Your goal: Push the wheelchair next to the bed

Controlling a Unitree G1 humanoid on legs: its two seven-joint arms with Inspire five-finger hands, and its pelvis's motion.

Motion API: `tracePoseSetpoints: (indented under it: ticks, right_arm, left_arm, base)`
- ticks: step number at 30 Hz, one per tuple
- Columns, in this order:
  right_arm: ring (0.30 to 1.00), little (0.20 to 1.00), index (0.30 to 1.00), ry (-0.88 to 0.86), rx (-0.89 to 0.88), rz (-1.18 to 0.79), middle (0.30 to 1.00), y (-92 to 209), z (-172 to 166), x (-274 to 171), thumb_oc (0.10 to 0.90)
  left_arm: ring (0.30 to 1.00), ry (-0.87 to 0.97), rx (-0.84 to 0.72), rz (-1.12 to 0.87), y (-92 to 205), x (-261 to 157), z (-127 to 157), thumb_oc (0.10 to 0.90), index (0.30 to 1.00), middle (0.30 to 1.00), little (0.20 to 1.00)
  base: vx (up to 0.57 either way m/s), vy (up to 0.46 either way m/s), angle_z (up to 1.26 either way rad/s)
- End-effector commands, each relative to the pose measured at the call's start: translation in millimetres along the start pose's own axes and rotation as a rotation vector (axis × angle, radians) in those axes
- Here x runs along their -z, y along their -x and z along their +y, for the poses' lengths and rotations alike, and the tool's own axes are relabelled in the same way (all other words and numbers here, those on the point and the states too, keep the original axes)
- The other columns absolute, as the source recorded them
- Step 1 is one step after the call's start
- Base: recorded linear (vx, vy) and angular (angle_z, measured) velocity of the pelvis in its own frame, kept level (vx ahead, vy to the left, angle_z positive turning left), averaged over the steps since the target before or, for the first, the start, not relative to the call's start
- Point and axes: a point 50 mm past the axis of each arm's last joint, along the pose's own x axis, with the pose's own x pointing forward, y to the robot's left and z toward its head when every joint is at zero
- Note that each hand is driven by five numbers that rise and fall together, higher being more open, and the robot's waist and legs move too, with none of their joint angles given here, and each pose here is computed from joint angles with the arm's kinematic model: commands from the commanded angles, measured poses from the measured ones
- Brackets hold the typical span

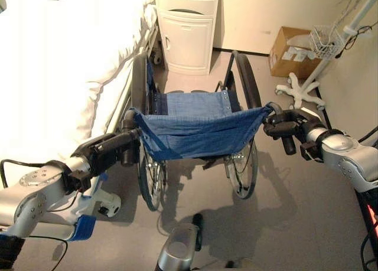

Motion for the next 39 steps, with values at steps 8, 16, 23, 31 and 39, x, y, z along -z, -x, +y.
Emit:
tracePoseSetpoints:
  ticks: [8, 16, 23, 31, 39]
  right_arm:
    - [0.3, 0.3, 0.3, 0.016, -0.231, -0.341, 0.3, 24, 21, -67, 0.4]
    - [0.3, 0.3, 0.3, 0.045, -0.252, -0.389, 0.3, 33, 18, -80, 0.4]
    - [0.3, 0.3, 0.3, 0.06, -0.285, -0.38, 0.3, 30, 23, -78, 0.4]
    - [0.3, 0.3, 0.3, 0.063, -0.259, -0.358, 0.3, 25, 27, -77, 0.4]
    - [0.3, 0.3, 0.3, 0.033, -0.205, -0.362, 0.3, 23, 20, -71, 0.4]
  left_arm:
    - [0.3, -0.06, -0.065, -0.402, 9, -92, 11, 0.4, 0.3, 0.3, 0.3]
    - [0.3, -0.031, -0.117, -0.468, -2, -106, 3, 0.4, 0.3, 0.3, 0.3]
    - [0.3, 0.031, -0.136, -0.432, -7, -88, 5, 0.4, 0.3, 0.3, 0.3]
    - [0.3, 0.059, -0.131, -0.427, -15, -70, 0, 0.4, 0.3, 0.3, 0.3]
    - [0.3, 0.05, -0.122, -0.45, -12, -79, 1, 0.4, 0.3, 0.3, 0.3]
  base:
    - [0.05, -0.047, -0.02]
    - [0.13, -0.139, 0.08]
    - [0.22, -0.103, 0.21]
    - [0.13, 0.114, -0.13]
    - [0.05, 0.092, 0.03]
